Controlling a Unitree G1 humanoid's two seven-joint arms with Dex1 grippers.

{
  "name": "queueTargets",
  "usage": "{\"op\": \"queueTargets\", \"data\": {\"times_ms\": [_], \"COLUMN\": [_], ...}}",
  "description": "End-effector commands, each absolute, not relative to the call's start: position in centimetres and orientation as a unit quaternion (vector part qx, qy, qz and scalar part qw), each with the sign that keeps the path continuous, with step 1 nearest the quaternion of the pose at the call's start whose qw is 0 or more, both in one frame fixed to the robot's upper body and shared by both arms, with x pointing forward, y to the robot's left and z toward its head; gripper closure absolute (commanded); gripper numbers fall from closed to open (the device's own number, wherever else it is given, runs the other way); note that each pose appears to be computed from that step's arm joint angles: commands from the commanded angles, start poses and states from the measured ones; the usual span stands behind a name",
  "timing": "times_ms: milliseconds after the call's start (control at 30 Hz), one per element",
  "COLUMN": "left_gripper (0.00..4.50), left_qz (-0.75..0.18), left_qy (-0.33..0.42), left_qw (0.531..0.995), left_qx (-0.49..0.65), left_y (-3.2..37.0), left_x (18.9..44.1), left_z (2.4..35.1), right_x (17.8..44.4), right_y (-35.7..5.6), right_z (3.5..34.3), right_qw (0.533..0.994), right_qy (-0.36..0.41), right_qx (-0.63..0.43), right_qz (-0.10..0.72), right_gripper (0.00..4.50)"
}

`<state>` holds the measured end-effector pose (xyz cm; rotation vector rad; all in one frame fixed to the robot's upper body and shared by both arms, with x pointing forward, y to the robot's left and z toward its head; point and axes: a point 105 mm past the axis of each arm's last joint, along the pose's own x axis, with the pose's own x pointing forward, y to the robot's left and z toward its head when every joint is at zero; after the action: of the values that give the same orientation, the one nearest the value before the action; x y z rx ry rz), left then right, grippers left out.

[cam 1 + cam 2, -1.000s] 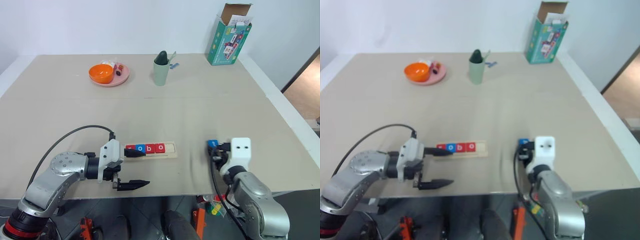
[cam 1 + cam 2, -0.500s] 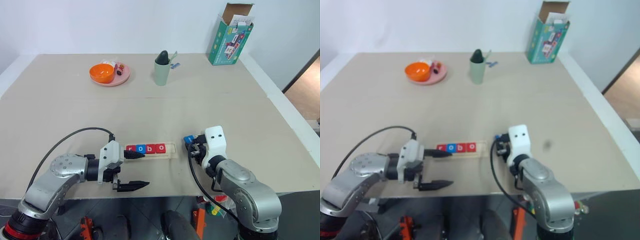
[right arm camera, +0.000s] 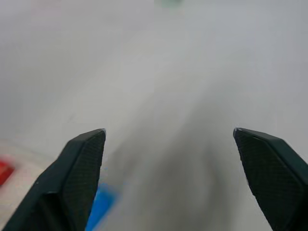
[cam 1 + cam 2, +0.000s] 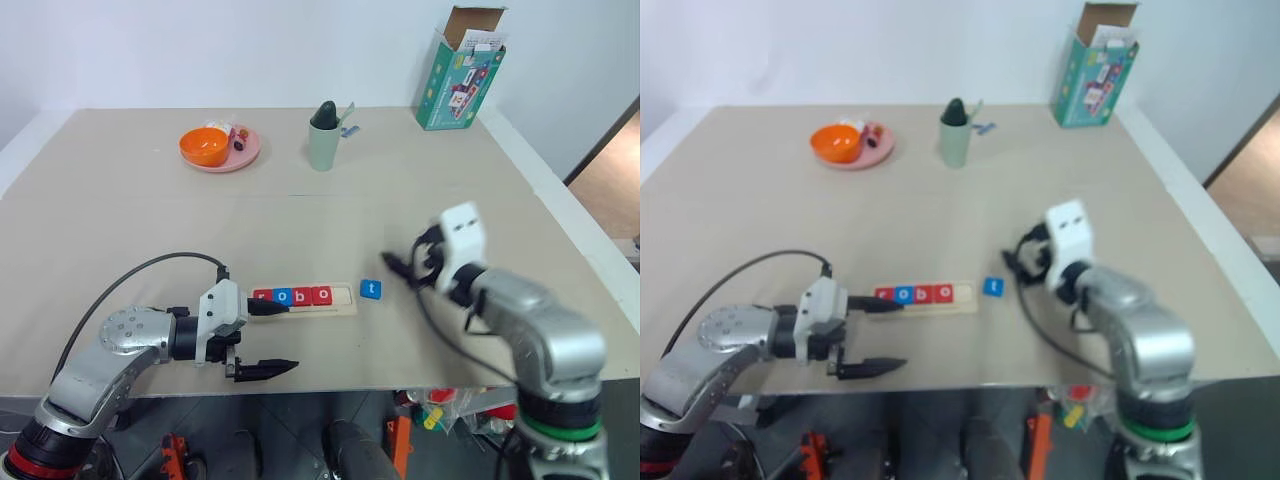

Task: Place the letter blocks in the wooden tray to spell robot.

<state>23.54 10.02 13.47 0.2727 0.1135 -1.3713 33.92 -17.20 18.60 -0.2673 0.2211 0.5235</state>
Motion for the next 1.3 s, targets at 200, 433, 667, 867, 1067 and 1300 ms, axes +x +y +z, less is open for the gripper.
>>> {"op": "queueTargets", "data": {"times_ms": [200,433,667,867,1067,1300], "left_gripper": [0.0,0.0,0.0,0.0,0.0,0.0], "left_qz": [-0.628,-0.606,-0.594,-0.594,-0.594,-0.594], "left_qy": [0.01,-0.004,-0.003,-0.001,-0.002,0.002], "left_qw": [0.767,0.784,0.792,0.792,0.792,0.79], "left_qx": [0.13,0.135,0.14,0.143,0.142,0.151], "left_y": [9.4,9.5,9.7,9.7,9.6,9.8], "left_x": [24.1,24.2,24.0,23.9,24.0,24.2], "left_z": [14.6,14.8,14.8,14.8,14.8,14.4], "right_x": [32.2,33.7,33.8,34.2,34.9,32.5], "right_y": [-14.6,-14.4,-14.3,-14.8,-15.1,-12.2], "right_z": [13.0,12.4,11.1,11.1,13.0,13.9], "right_qw": [0.748,0.737,0.739,0.75,0.768,0.722], "right_qy": [0.153,0.145,0.164,0.157,0.14,0.131], "right_qx": [-0.258,-0.243,-0.229,-0.226,-0.212,-0.207], "right_qz": [0.592,0.613,0.612,0.601,0.588,0.647], "right_gripper": [0.06,0.06,0.87,2.83,3.23,3.23]}}
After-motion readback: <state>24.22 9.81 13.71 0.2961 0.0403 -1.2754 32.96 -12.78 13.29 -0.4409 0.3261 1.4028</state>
